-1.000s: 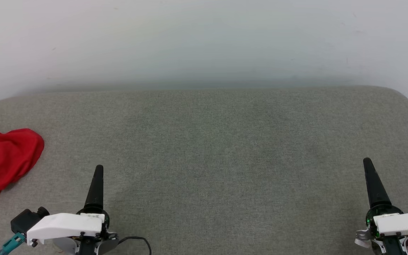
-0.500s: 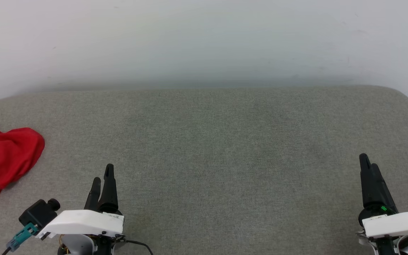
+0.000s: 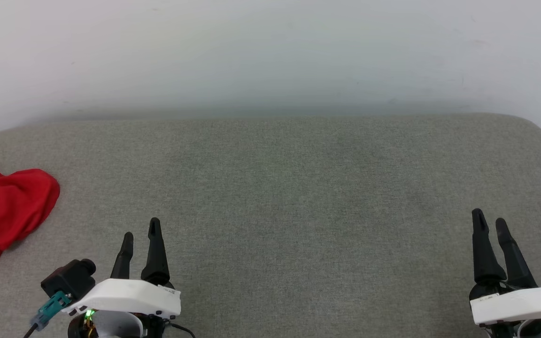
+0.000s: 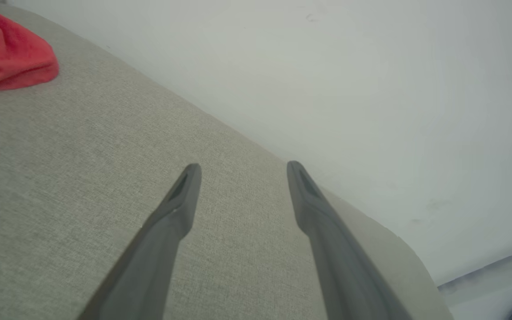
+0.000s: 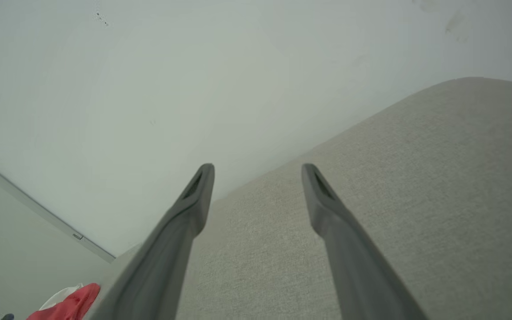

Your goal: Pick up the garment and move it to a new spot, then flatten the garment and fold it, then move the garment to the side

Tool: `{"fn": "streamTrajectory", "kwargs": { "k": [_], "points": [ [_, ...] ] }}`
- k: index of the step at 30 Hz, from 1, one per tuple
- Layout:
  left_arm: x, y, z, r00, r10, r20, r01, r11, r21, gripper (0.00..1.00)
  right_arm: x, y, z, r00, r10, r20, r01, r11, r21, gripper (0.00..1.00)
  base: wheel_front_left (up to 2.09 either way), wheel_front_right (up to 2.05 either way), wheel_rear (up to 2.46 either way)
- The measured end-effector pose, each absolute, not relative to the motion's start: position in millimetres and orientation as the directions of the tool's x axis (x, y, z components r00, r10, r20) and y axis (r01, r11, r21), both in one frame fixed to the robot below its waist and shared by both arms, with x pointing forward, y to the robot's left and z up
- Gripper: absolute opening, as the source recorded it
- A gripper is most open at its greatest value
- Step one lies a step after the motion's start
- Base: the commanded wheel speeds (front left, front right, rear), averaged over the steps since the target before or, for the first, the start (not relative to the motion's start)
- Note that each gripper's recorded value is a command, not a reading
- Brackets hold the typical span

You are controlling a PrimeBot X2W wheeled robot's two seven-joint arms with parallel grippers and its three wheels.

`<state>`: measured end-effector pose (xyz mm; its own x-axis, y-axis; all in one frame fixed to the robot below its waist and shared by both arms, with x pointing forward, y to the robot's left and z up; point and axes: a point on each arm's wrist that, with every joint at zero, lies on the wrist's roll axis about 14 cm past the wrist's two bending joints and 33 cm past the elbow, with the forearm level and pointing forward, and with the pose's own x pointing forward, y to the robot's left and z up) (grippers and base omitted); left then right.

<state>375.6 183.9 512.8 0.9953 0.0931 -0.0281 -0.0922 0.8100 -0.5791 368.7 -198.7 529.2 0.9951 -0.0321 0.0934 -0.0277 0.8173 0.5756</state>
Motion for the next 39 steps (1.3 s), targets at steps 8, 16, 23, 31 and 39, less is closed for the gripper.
{"fn": "streamTrajectory", "kwargs": {
  "k": [8, 16, 23, 31, 39],
  "points": [
    [374, 179, 516, 0.996, 0.094, -0.009, -0.087, 0.872, -0.482, 1.0, 366, -200, 530, 0.994, -0.032, 0.106, -0.024, 0.874, 0.486, 1.0, 0.0, 0.0, 0.0],
    [372, 174, 520, 0.996, 0.083, 0.018, -0.07, 0.916, -0.395, 1.0, 364, -199, 533, 0.992, -0.027, 0.123, -0.026, 0.91, 0.413, 1.0, 0.0, 0.0, 0.0],
    [371, 171, 525, 0.996, 0.076, 0.049, -0.056, 0.944, -0.325, 1.0, 362, -197, 538, 0.989, -0.016, 0.144, -0.036, 0.935, 0.352, 1.0, 0.0, 0.0, 0.0],
    [369, 164, 528, 0.996, 0.053, 0.076, -0.033, 0.968, -0.25, 1.0, 360, -193, 542, 0.986, -0.001, 0.165, -0.046, 0.958, 0.282, 1.0, 0.0, 0.0, 0.0],
    [365, 161, 530, 0.994, 0.044, 0.099, -0.024, 0.982, -0.189, 1.0, 358, -191, 544, 0.984, 0.011, 0.178, -0.052, 0.972, 0.227, 1.0, 0.0, 0.0, 0.0]
  ]
}}
